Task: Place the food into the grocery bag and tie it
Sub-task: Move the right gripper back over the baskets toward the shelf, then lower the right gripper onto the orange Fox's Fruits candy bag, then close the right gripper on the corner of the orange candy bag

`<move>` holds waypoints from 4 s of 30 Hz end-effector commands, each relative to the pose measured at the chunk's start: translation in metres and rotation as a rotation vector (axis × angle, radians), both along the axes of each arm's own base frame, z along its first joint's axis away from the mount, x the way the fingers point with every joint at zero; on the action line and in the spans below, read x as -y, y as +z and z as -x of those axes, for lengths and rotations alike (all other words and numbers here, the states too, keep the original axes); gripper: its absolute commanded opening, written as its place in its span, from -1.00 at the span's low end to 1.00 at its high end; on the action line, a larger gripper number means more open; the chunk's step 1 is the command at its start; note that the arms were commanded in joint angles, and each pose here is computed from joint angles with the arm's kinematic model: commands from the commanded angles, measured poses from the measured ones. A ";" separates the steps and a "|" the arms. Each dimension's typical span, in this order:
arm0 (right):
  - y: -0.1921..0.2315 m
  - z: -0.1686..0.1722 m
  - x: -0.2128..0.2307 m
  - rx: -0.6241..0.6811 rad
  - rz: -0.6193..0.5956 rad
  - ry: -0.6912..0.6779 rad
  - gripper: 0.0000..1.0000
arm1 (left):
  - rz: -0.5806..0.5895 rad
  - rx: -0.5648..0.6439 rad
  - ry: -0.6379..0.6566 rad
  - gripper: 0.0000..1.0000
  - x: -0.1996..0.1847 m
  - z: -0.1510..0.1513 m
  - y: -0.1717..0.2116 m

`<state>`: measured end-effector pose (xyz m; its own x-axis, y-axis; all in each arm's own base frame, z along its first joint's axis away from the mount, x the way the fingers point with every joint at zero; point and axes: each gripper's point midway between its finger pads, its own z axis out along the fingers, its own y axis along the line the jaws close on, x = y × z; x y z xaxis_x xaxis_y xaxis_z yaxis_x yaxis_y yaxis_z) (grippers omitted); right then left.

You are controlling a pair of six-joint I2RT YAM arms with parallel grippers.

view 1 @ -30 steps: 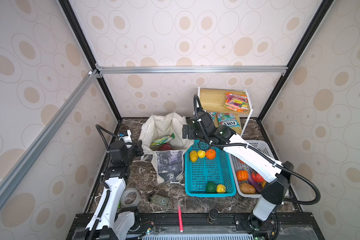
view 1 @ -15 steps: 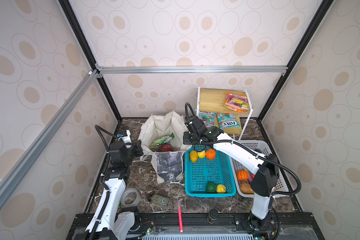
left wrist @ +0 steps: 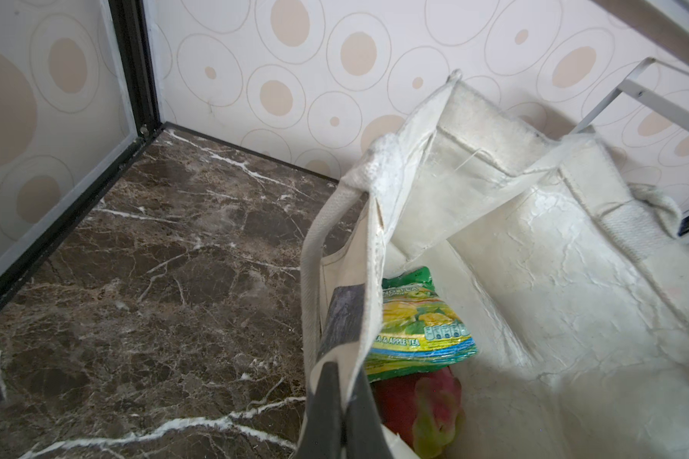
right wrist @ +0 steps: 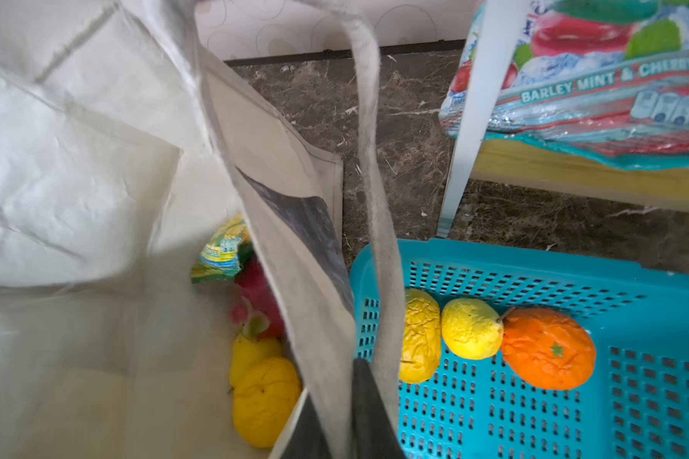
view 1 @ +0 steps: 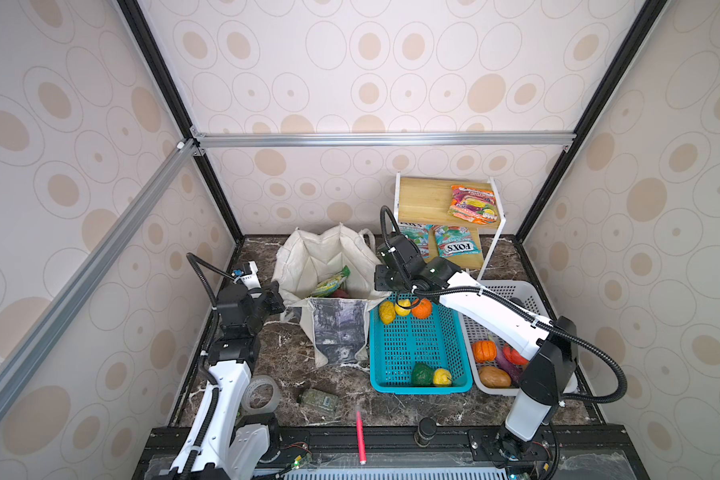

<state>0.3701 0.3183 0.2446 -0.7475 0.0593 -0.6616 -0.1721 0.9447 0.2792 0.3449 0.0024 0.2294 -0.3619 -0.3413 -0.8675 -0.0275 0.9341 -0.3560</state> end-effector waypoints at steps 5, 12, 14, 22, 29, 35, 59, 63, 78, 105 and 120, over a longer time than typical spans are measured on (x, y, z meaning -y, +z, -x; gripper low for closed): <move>0.038 0.004 0.013 0.065 0.008 -0.016 0.99 | -0.004 0.047 -0.005 -1.00 0.000 -0.003 0.018; 0.118 0.020 0.056 0.262 0.068 -0.002 0.99 | -0.002 0.048 -0.007 -1.00 0.000 -0.003 0.019; 0.140 0.021 0.075 0.329 0.069 -0.017 0.99 | 0.000 0.048 -0.008 -1.00 0.000 -0.003 0.019; 0.185 -0.012 0.183 0.391 0.028 -0.214 0.99 | 0.012 0.059 -0.022 -1.00 0.003 -0.002 0.022; 0.191 -0.059 0.234 0.375 0.038 -0.343 0.99 | 0.013 0.057 -0.024 -1.00 0.004 -0.002 0.021; 0.174 -0.099 0.247 0.299 0.130 -0.365 1.00 | 0.007 0.062 -0.022 -1.00 0.003 -0.002 0.022; 0.158 -0.129 0.194 0.246 0.022 -0.187 0.87 | 0.014 0.048 -0.033 -1.00 0.005 -0.004 0.019; 0.178 -0.118 0.202 0.279 0.012 -0.225 0.91 | 0.012 0.051 -0.031 -1.00 0.005 -0.003 0.020; 0.211 -0.032 0.260 0.534 -0.317 -0.494 0.99 | 0.015 0.059 -0.035 -1.00 0.005 -0.002 0.022; 0.132 -0.087 0.249 0.139 -0.556 -0.494 0.00 | 0.011 0.068 -0.036 -1.00 0.006 -0.001 0.025; 0.132 -0.092 0.220 0.090 -0.559 -0.316 -1.00 | 0.010 0.066 -0.033 -1.00 0.005 -0.001 0.025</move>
<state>0.4608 0.0853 0.3741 -0.5304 0.6654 -0.5252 0.1005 0.6645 0.7405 0.3447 -0.0024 0.2307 -0.3670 -0.3455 -0.8637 -0.0019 0.9287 -0.3707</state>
